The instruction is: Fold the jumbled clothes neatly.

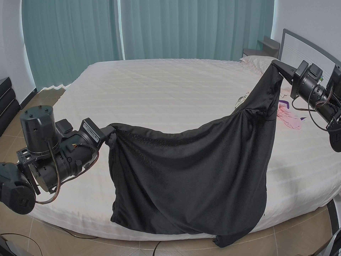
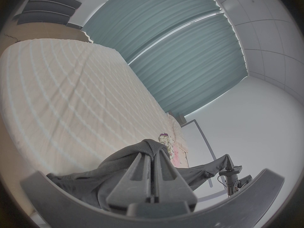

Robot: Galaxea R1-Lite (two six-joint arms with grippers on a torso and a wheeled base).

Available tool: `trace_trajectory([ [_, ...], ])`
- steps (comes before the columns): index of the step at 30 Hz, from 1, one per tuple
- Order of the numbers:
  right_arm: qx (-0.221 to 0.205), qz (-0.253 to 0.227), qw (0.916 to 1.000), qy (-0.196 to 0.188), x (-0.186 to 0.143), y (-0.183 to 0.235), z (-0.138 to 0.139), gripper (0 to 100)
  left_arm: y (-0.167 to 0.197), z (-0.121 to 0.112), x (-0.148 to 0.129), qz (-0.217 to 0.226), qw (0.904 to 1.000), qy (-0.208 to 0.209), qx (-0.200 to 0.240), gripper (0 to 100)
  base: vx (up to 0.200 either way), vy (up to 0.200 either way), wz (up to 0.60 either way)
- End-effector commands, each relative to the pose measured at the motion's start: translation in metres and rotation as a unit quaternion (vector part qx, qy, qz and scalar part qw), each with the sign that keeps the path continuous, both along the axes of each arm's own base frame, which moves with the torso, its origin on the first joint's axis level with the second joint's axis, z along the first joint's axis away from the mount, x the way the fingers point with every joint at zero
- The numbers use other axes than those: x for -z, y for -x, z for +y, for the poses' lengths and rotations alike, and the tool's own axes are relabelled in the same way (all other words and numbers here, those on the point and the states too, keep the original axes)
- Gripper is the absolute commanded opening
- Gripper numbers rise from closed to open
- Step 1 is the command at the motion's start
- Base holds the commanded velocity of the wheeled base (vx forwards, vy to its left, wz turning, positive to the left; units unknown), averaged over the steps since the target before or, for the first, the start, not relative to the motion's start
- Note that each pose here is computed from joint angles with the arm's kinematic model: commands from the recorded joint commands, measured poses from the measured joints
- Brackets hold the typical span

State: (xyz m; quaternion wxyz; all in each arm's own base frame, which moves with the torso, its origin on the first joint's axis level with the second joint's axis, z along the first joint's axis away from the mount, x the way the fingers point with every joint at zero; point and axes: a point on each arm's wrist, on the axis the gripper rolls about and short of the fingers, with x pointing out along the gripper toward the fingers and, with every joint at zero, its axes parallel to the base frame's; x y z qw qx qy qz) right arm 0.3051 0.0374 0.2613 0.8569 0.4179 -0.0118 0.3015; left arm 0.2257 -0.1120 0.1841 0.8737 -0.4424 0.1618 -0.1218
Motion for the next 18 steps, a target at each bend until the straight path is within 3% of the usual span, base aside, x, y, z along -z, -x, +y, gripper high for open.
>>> trace_trajectory([
  [1,0.017,0.028,0.9994,0.008,0.021,-0.024,0.000,0,-0.022,-0.007,0.015,0.025,0.9996,-0.012,-0.006,0,0.200,0.000,0.00],
  [8,0.056,0.057,0.9964,0.028,0.043,-0.043,0.001,0,-0.043,-0.012,0.019,0.029,0.9994,-0.013,-0.016,0,0.200,0.000,0.00],
  [14,0.077,0.060,0.9947,0.032,0.051,-0.058,0.012,0,-0.067,-0.011,0.040,0.056,0.9975,-0.026,-0.033,0,0.200,0.000,0.00],
  [18,0.083,0.057,0.9945,0.030,0.053,-0.066,0.022,0,-0.075,-0.010,0.055,0.076,0.9958,-0.034,-0.039,0,0.000,0.000,0.00],
])
